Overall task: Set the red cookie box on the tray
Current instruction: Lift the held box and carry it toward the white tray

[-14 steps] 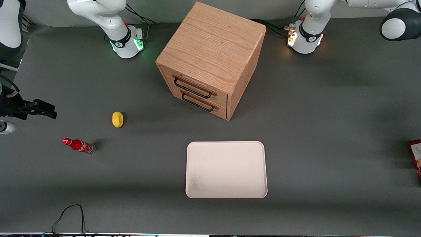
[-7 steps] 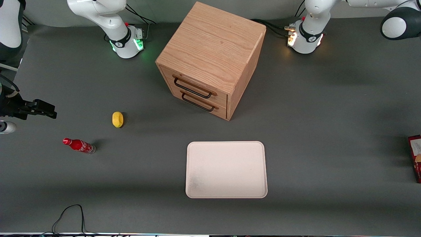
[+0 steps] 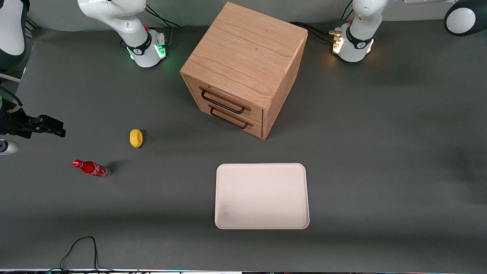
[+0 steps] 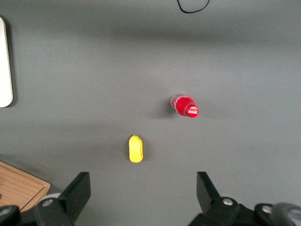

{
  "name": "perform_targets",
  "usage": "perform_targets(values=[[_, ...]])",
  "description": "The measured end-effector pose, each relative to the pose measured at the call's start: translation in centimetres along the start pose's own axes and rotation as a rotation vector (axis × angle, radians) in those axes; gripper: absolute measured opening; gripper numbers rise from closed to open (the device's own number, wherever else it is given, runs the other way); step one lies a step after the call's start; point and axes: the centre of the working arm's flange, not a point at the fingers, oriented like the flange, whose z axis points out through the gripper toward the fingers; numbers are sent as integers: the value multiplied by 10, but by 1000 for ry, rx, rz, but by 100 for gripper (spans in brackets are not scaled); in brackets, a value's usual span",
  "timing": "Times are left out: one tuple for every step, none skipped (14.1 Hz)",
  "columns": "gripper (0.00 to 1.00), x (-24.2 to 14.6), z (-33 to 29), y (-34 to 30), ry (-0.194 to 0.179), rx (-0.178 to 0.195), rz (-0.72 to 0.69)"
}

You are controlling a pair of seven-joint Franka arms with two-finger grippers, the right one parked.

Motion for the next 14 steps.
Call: perform_targets(values=[[2, -4, -19, 0, 0, 9, -3], [2, -8, -37, 1, -2, 16, -6], [2, -13, -57, 3, -5, 20, -8], [2, -19, -79, 6, -12, 25, -11], [2, -26, -102, 10, -22, 29, -13], [2, -33, -122, 15, -31, 32, -14], [2, -38, -140, 21, -39, 35, -13], [2, -42, -153, 25, -42, 36, -12], [2, -45, -162, 31, -47, 34, -8], [2, -44, -166, 39, -59, 26, -2], [2, -39, -166, 55, -80, 13, -1], [2, -32, -166, 77, -112, -3, -3], [2, -23, -165, 106, -147, -21, -3], [2, -13, -165, 142, -187, -27, -5]])
